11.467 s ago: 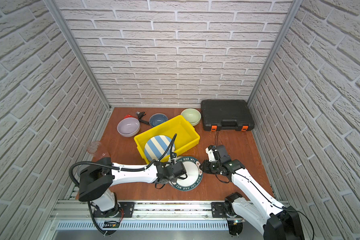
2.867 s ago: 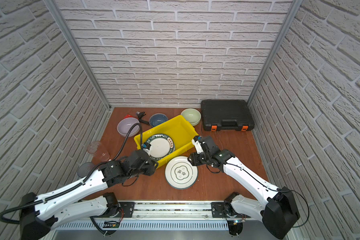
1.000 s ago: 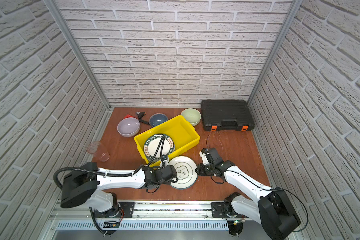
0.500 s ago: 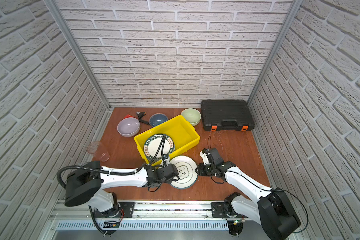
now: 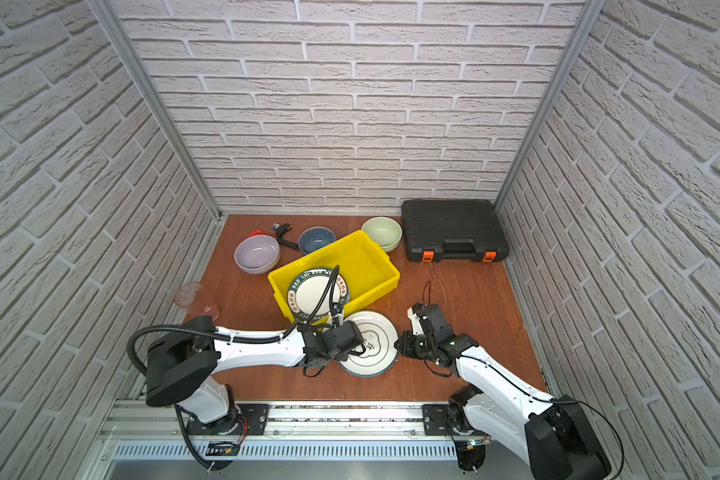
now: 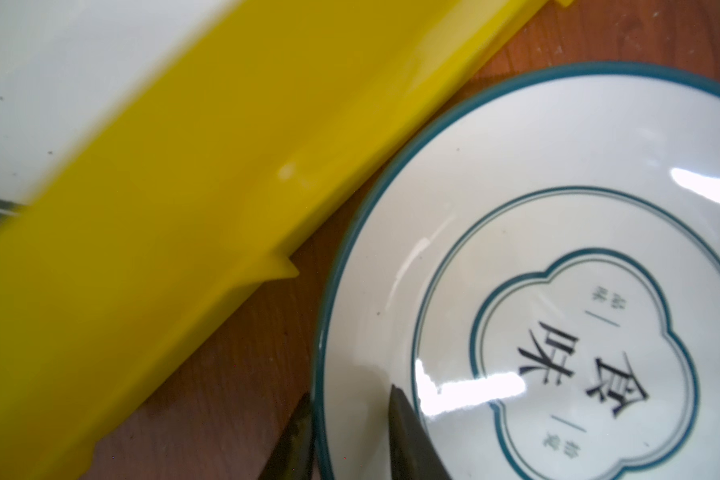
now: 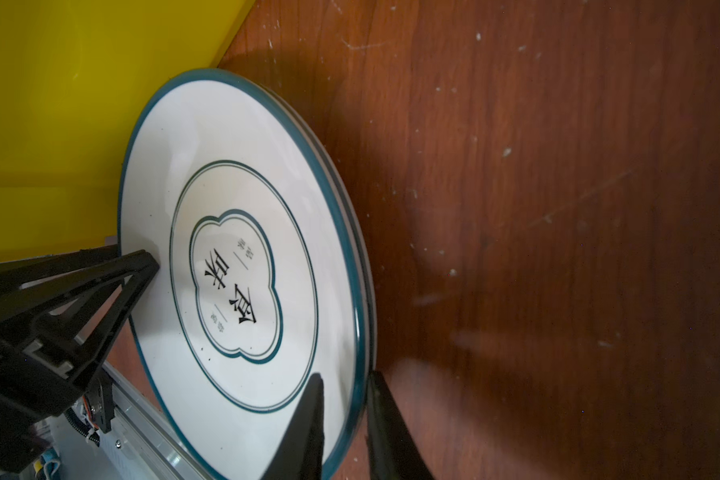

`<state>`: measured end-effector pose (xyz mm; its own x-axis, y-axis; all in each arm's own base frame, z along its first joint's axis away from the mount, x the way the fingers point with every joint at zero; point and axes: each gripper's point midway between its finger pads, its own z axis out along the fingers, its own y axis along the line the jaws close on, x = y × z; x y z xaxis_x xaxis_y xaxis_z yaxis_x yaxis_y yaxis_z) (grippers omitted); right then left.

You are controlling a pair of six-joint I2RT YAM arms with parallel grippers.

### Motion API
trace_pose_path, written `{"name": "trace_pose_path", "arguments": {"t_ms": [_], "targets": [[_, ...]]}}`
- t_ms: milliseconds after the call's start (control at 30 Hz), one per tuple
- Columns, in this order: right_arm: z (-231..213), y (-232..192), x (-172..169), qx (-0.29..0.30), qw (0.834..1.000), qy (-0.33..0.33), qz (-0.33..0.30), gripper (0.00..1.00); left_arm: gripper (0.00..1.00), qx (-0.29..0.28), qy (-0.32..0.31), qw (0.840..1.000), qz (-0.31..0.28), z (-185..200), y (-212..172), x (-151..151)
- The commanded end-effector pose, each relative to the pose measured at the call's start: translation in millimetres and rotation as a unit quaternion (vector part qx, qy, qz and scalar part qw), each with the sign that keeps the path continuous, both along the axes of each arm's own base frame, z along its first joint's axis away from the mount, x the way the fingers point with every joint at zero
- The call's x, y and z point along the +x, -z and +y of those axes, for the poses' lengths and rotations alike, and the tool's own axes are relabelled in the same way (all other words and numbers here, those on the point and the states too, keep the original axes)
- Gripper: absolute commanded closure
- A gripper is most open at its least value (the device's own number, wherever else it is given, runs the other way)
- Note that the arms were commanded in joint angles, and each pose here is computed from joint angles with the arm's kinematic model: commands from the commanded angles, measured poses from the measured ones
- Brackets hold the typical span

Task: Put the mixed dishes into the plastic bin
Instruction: 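Position both grippers on opposite rims of the white cloud-motif plate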

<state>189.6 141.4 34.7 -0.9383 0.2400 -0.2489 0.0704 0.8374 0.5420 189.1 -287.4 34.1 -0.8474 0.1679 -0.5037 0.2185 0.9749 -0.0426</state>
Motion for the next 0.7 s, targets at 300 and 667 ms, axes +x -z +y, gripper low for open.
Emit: {"name": "trace_pose_path", "arguments": {"t_ms": [300, 667], "targets": [[16, -27, 12, 0.064, 0.997, 0.01, -0.046, 0.8, 0.7, -0.059, 0.073, 0.994, 0.063, -46, 17, -18], [-12, -47, 1, -0.034, 0.998, -0.006, -0.052, 0.7, 0.71, -0.061, 0.081, 0.992, 0.07, -50, 19, -19]]}}
